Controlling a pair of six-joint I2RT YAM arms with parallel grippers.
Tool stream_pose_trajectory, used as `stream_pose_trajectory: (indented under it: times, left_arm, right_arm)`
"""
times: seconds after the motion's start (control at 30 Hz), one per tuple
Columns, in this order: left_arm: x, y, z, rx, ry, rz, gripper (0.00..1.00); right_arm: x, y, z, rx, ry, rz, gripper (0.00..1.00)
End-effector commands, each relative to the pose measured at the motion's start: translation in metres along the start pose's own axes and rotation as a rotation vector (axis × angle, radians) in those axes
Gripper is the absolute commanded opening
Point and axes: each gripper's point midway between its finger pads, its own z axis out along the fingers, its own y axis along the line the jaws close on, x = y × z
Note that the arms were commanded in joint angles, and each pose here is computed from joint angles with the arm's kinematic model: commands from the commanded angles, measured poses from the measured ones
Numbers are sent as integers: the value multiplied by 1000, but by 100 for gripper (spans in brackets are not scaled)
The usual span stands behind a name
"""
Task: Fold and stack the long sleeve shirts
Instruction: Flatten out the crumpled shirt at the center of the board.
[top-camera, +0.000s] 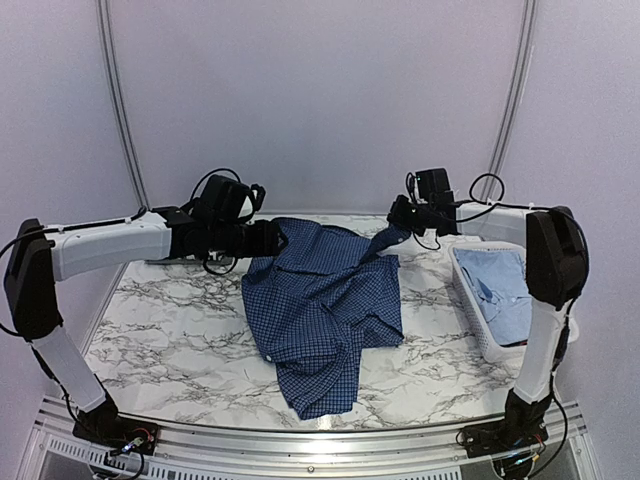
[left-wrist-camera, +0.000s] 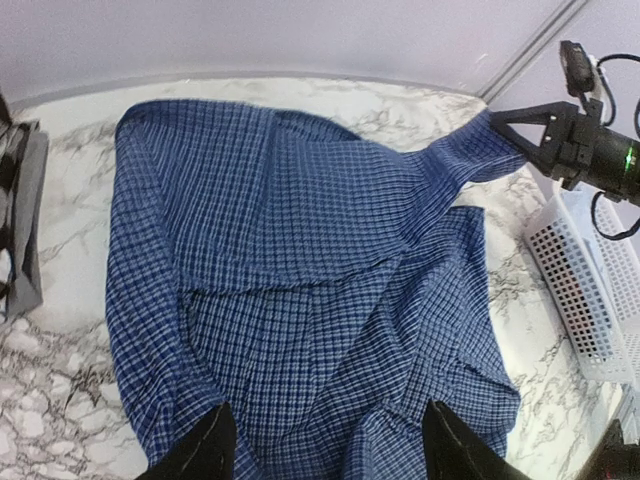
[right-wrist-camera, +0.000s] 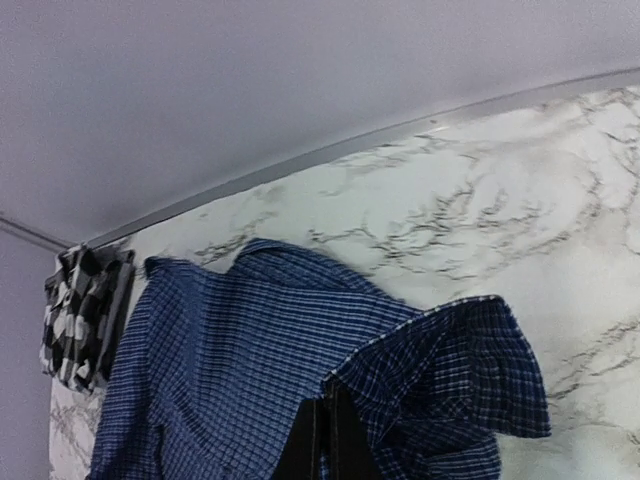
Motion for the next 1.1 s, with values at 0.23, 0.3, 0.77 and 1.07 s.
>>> stream_pose_trajectory:
  times: [0.23, 0.3, 0.77, 1.07]
  left_arm:
    - [-37, -84, 29, 276, -102, 191, 73]
    - [-40, -88, 36, 276, -119, 189, 76]
    - [-64, -88, 76, 209, -239, 132, 76]
    - [-90, -95, 88, 150, -344, 93, 53]
  right_arm:
    - [18, 182, -38, -378, 76, -200, 0]
    - [24, 196, -40, -420, 95, -191, 0]
    - [40, 231, -48, -518, 146, -112, 0]
    - [44, 233, -54, -542, 163, -74, 0]
